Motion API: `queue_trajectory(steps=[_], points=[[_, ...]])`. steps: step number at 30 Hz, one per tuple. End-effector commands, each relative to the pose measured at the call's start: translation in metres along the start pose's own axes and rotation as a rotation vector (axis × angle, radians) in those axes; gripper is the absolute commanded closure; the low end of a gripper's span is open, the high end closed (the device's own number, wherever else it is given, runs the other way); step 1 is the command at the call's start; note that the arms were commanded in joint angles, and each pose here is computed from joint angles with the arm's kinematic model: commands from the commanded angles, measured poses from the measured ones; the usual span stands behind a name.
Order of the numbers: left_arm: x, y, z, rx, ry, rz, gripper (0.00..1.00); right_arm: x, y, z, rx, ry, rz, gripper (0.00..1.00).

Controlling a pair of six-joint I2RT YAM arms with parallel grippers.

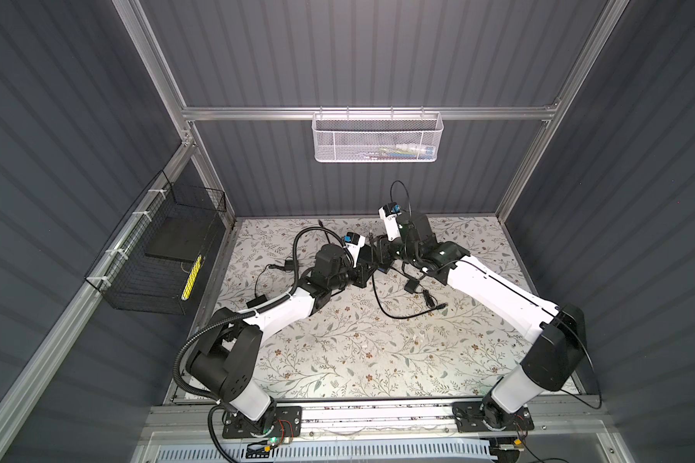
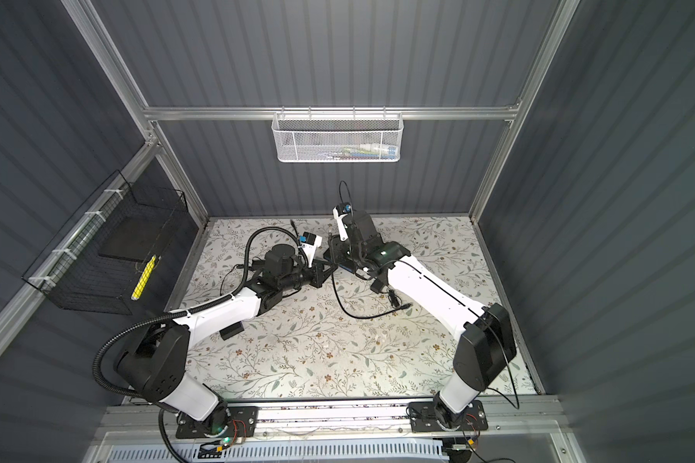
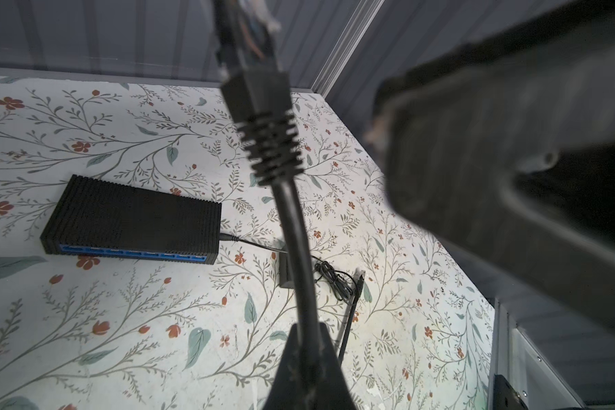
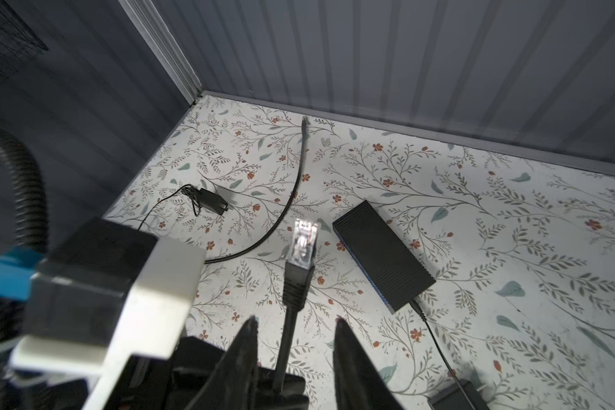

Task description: Insert the plug into the switch port

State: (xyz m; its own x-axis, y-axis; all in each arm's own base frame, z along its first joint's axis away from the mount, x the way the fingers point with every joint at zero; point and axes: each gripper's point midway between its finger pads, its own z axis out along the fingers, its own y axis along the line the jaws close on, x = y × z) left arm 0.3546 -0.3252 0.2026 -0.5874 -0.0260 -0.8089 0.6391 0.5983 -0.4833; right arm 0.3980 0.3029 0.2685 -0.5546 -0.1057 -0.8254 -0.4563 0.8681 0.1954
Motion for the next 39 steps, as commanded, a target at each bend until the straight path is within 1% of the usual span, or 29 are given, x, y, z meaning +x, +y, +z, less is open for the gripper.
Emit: queue_trajectory(steps=[1,9,21,29,31,33,34,35,36,37,38,39], points=[[-0.018,-0.006,-0.01,-0.029,-0.041,0.038,1.0,0.004,-0.006,0.009,0.064,0.031,-0.022,0.63],[-0.016,-0.011,-0.012,-0.011,-0.046,0.026,1.0,0.001,-0.003,0.018,0.074,0.032,-0.017,0.65],[-0.014,-0.012,-0.014,-0.012,-0.047,0.021,1.0,-0.004,0.006,0.027,0.063,0.027,-0.008,0.8],[-0.016,-0.009,-0.015,-0.029,-0.061,0.015,1.0,-0.005,0.005,0.026,0.066,0.019,0.008,0.95],[-0.016,-0.008,-0.016,-0.034,-0.065,0.013,1.0,-0.004,0.006,0.025,0.058,0.024,0.012,1.0],[-0.018,-0.009,-0.017,-0.032,-0.073,0.014,1.0,-0.001,0.008,0.024,0.045,0.026,0.011,1.0],[-0.02,-0.01,-0.018,-0.033,-0.079,0.015,0.96,0.001,0.009,0.023,0.031,0.032,0.004,1.0],[-0.021,-0.009,-0.02,-0.044,-0.086,0.019,0.85,0.004,0.008,0.022,0.022,0.036,-0.005,1.0],[-0.025,-0.009,-0.023,-0.054,-0.098,0.027,0.77,0.008,0.007,0.021,0.007,0.046,-0.013,1.0],[-0.027,-0.008,-0.027,-0.07,-0.11,0.035,0.67,0.012,0.004,0.02,-0.016,0.06,-0.014,1.0],[-0.031,-0.008,-0.032,-0.084,-0.124,0.05,0.53,0.016,-0.002,0.017,-0.024,0.07,-0.01,1.0],[-0.034,-0.007,-0.036,-0.098,-0.131,0.063,0.44,0.02,-0.008,0.015,-0.027,0.082,-0.01,1.0]])
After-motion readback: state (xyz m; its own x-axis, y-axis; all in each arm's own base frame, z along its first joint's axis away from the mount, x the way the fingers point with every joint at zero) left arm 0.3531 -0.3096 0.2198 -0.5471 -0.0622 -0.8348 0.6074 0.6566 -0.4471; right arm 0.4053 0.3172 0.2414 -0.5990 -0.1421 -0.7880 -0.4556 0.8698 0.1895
